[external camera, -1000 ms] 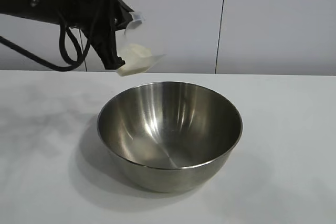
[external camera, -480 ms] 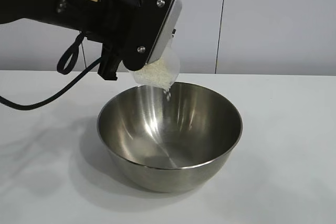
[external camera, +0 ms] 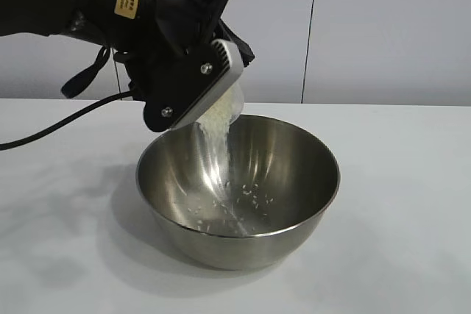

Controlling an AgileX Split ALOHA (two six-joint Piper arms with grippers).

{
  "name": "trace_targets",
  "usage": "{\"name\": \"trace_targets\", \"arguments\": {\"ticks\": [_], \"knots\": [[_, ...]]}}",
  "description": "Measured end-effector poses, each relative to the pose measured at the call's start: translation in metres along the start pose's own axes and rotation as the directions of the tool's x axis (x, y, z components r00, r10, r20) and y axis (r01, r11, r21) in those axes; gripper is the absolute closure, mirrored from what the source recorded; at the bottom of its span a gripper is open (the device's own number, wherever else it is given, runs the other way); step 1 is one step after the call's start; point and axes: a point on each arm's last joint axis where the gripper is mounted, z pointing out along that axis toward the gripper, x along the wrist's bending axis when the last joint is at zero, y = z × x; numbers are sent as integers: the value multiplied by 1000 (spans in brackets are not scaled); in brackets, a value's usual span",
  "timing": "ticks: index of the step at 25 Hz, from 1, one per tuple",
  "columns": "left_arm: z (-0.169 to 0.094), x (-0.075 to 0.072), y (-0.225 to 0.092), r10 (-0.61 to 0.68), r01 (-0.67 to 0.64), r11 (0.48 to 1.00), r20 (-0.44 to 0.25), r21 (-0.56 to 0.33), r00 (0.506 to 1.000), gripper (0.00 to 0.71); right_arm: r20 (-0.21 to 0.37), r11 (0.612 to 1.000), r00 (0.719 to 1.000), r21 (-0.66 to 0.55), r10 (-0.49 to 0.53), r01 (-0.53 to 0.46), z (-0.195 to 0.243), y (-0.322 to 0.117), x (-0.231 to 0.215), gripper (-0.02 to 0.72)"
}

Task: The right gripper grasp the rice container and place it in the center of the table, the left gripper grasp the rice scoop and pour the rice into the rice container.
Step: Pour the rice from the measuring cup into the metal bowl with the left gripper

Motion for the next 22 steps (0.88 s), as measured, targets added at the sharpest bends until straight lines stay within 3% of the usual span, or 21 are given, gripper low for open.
{"name": "trace_targets", "arguments": {"ticks": [12, 16, 19, 22], "knots": [[8, -2, 7, 44, -45, 998, -52, -33, 998, 704, 0, 1000, 1000, -1, 0, 0, 0, 0, 0, 82], [8, 0, 7, -93, 90, 995, -72, -41, 993, 704, 0, 1000, 1000, -1, 0, 0, 0, 0, 0, 82], [7, 9, 7, -246, 237, 969, -161, -73, 956, 704, 0, 1000, 1000, -1, 0, 0, 0, 0, 0, 82], [7, 12, 9, -198, 183, 979, -182, -94, 963, 704, 0, 1000, 1000, -1, 0, 0, 0, 0, 0, 82]]}}
